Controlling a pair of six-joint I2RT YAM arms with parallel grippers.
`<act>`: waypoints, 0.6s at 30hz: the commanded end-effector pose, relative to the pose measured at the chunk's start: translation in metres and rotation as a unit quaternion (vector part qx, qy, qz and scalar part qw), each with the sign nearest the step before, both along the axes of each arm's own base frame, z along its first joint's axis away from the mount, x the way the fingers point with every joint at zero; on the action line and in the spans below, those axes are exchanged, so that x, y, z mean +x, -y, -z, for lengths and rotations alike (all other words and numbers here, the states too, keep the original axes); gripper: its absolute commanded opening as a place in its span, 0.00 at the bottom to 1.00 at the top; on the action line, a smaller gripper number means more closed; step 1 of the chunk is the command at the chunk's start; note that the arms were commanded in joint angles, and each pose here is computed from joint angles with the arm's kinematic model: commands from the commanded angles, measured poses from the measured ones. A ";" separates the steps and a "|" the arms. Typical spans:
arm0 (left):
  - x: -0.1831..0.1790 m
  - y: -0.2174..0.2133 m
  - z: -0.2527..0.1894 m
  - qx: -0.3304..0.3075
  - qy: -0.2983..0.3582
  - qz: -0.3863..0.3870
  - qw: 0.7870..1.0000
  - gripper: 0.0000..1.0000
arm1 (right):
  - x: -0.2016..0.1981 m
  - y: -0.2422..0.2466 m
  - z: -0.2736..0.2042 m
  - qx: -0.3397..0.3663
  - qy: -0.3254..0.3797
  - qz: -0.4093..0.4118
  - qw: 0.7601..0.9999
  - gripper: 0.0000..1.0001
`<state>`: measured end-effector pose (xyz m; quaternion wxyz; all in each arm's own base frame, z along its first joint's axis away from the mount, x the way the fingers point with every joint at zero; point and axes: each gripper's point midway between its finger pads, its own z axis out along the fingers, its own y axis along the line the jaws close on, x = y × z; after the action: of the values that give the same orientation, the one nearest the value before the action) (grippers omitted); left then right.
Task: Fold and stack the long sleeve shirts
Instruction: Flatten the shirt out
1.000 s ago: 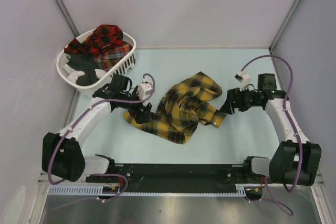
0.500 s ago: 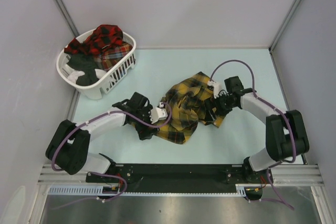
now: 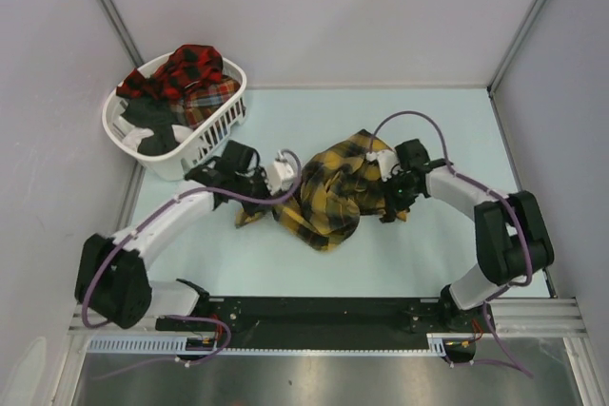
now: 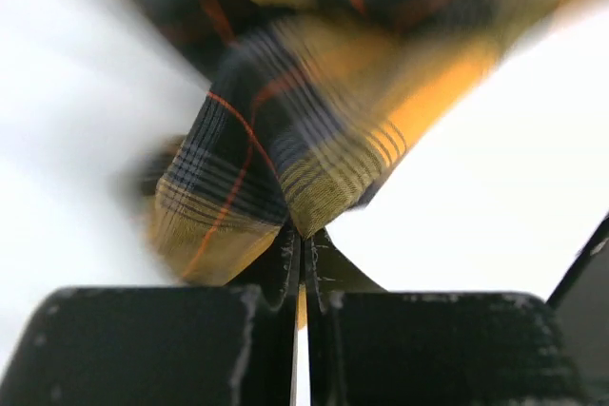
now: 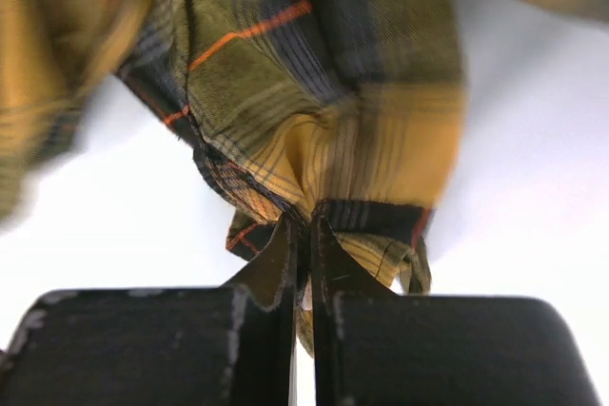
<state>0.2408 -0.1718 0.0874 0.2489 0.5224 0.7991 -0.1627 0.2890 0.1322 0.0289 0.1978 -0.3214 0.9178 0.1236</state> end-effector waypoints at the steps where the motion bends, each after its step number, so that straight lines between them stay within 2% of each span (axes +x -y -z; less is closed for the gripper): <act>1: 0.021 0.004 -0.122 -0.160 0.048 -0.064 0.984 0.00 | 0.037 0.061 -0.097 0.004 0.110 0.079 0.991 0.00; 2: 0.022 0.000 -0.139 -0.175 0.063 -0.073 0.980 0.00 | 0.041 0.072 -0.131 0.012 0.156 0.085 0.984 0.00; 4: 0.029 -0.013 -0.165 -0.199 0.084 -0.100 0.971 0.00 | 0.039 0.111 -0.161 0.013 0.184 0.128 0.975 0.00; 5: 0.030 -0.017 -0.175 -0.207 0.095 -0.109 0.968 0.00 | 0.041 0.125 -0.191 0.012 0.221 0.140 0.965 0.00; 6: 0.034 -0.025 -0.182 -0.212 0.104 -0.124 0.964 0.00 | 0.040 0.149 -0.202 0.000 0.235 0.161 0.959 0.00; 8: 0.037 -0.030 -0.188 -0.220 0.105 -0.141 0.960 0.00 | 0.037 0.168 -0.231 0.004 0.263 0.175 0.949 0.00; 9: 0.039 -0.034 -0.188 -0.219 0.105 -0.153 0.958 0.00 | 0.033 0.191 -0.241 -0.006 0.276 0.202 0.940 0.00; 13: 0.056 -0.053 -0.187 -0.229 0.096 -0.224 0.942 0.00 | 0.031 0.232 -0.276 0.001 0.317 0.244 0.917 0.00; 16: 0.059 -0.061 -0.198 -0.233 0.118 -0.230 0.938 0.00 | 0.030 0.256 -0.299 0.002 0.341 0.267 0.901 0.00; 18: 0.051 -0.052 -0.220 -0.253 0.133 -0.193 0.939 0.00 | 0.032 0.262 -0.317 -0.003 0.362 0.269 0.892 0.00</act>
<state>0.2978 -0.1102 0.2623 0.4581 0.2800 0.8169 -0.2109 0.3184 -0.1225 0.3138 0.5111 -0.0742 0.8543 -0.0592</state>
